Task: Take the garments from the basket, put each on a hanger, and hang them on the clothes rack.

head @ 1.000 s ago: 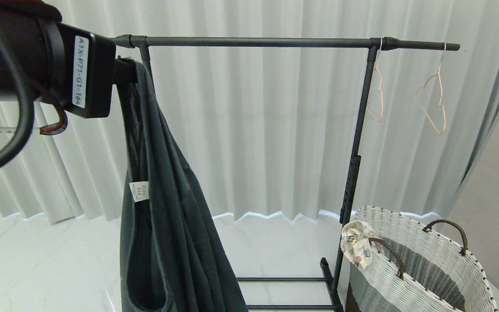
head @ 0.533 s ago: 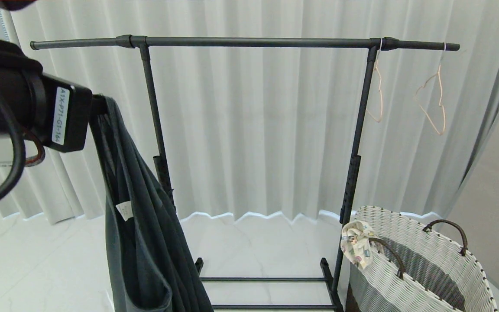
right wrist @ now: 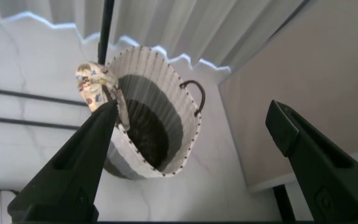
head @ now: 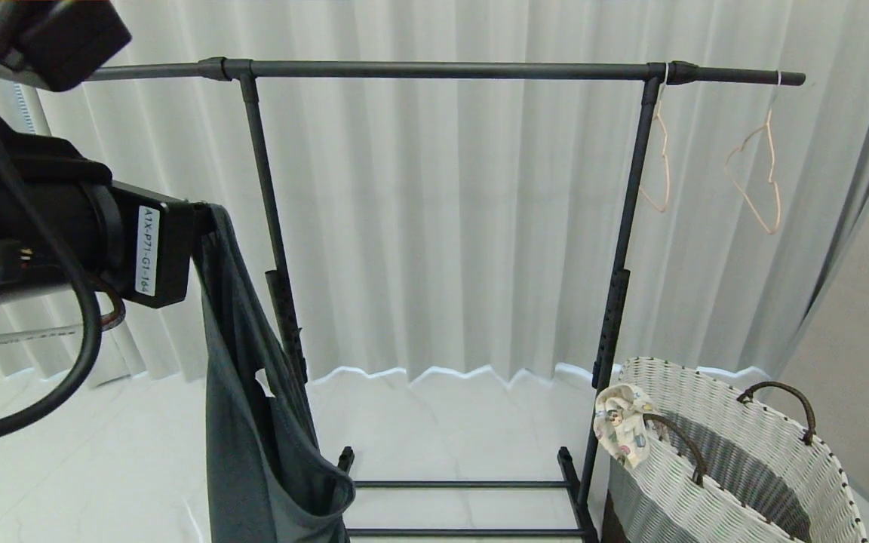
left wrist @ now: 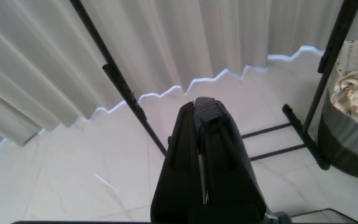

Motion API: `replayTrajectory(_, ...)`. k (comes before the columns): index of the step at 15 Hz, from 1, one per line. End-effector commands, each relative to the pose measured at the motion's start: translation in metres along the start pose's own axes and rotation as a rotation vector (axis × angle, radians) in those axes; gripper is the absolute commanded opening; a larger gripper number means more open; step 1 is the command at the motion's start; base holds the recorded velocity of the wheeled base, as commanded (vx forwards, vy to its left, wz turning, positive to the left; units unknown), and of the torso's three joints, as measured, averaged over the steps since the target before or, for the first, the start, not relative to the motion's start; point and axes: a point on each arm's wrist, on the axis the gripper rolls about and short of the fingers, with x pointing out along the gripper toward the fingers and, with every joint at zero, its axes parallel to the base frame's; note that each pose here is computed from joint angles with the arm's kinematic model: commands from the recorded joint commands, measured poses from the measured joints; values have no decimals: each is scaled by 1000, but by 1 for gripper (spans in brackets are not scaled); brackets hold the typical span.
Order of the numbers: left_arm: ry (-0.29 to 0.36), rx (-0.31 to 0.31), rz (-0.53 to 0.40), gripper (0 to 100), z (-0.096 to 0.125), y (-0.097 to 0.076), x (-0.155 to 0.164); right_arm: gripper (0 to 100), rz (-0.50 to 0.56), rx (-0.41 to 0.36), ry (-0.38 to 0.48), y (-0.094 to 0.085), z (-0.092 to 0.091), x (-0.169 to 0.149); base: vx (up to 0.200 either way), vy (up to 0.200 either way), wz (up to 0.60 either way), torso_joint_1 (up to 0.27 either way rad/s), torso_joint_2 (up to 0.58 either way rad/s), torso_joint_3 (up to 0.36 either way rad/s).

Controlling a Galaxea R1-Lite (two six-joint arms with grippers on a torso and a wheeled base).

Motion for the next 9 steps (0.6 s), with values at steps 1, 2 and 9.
replayTrajectory(1, -9, 0, -3, 0, 0, 1, -3, 100, 3, 7, 6, 1, 0, 2, 0, 0, 0, 178, -334, -193)
replayTrajectory(2, -16, 9, -5, 0, 0, 2, -6, 100, 4, 14, 7, 1, 1, 4, 0, 0, 0, 203, -481, -227)
replayTrajectory(9, -49, 19, -3, 0, 2, 8, -17, 100, 8, 15, 6, 1, 1, 4, 0, 0, 0, 157, -476, -230)
